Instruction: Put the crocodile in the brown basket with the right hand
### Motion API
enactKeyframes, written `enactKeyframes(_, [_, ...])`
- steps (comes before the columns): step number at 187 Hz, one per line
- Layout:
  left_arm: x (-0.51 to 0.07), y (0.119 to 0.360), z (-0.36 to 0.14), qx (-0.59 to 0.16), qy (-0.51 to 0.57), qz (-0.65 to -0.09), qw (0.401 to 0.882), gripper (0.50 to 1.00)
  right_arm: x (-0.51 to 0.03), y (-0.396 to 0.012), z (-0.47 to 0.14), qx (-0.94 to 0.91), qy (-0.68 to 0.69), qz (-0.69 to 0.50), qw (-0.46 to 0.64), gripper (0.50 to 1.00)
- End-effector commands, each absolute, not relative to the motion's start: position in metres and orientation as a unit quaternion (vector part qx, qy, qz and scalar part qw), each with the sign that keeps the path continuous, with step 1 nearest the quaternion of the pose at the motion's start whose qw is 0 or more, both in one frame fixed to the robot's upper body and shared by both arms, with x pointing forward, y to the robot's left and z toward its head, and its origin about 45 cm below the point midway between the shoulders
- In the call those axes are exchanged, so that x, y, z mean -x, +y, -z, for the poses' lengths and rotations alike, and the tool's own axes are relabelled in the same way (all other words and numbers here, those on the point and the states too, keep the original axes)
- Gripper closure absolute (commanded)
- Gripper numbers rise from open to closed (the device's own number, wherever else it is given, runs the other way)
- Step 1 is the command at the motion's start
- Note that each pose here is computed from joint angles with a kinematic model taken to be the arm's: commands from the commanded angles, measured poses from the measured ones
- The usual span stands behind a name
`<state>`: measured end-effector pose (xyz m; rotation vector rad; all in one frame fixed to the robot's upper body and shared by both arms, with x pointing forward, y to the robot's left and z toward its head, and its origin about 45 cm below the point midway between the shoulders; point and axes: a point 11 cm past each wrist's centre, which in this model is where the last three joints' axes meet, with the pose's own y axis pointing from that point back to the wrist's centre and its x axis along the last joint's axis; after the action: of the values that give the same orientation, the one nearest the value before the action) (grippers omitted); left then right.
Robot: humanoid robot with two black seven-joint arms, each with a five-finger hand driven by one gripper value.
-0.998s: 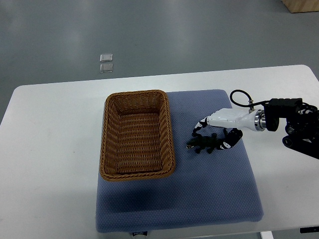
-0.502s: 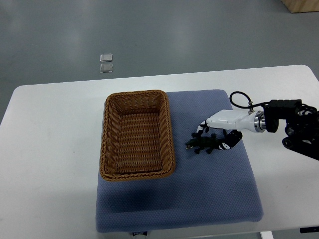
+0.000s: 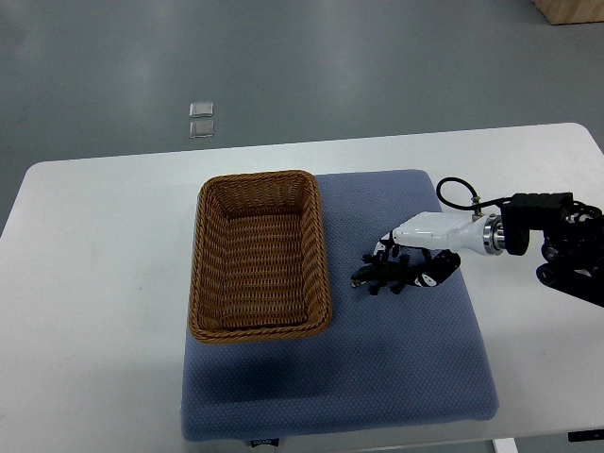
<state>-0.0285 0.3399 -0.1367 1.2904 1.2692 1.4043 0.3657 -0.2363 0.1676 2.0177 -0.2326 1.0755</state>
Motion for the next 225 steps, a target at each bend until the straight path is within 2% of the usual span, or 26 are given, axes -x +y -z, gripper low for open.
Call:
enactKeyframes(1, [0.029, 0.340, 0.137, -0.513, 0.505, -0.558, 0.413, 0.500, -0.367, -0.237, -0.169, -0.800, -0.093, -0.428, 0.410, 1.000])
enactKeyframes(103, [0.029, 0.340, 0.137, -0.513, 0.504, -0.558, 0.413, 0.500, -0.380, -0.243, -0.189, -0.792, -0.115, -0.439, 0.408, 1.000])
enactKeyframes(193, [0.029, 0.340, 0.137, -0.513, 0.505, -0.558, 0.413, 0.500, -0.376, -0.239, -0.182, -0.797, -0.110, -0.434, 0.405, 1.000])
enactKeyframes(196, [0.029, 0.340, 0.137, -0.513, 0.505, -0.558, 0.413, 0.500, -0.376, -0.239, -0.182, -0.798, -0.111, -0.434, 0.405, 0.959])
enactKeyframes(198, [0.029, 0.340, 0.137, -0.513, 0.505, -0.558, 0.413, 0.500, -0.376, -0.239, -0.182, -0.798, -0.111, -0.434, 0.405, 0.959])
enactKeyframes(201, [0.029, 0.340, 0.137, -0.513, 0.505, -0.558, 0.413, 0.500, -0.376, -0.239, -0.182, -0.798, -0.111, -0.433, 0.404, 0.924])
enactKeyframes(212, [0.029, 0.340, 0.137, -0.513, 0.505, -0.558, 0.413, 0.500, -0.376, -0.239, -0.182, -0.799, -0.111, -0.433, 0.403, 0.879])
enactKeyframes(221, [0.029, 0.340, 0.137, -0.513, 0.504, -0.558, 0.413, 0.500, -0.375, -0.239, -0.183, -0.800, -0.111, -0.432, 0.403, 0.804])
enactKeyframes(225, [0.029, 0.340, 0.137, -0.513, 0.505, -0.558, 0.413, 0.500, -0.375, -0.239, -0.184, -0.800, -0.111, -0.431, 0.403, 0.791])
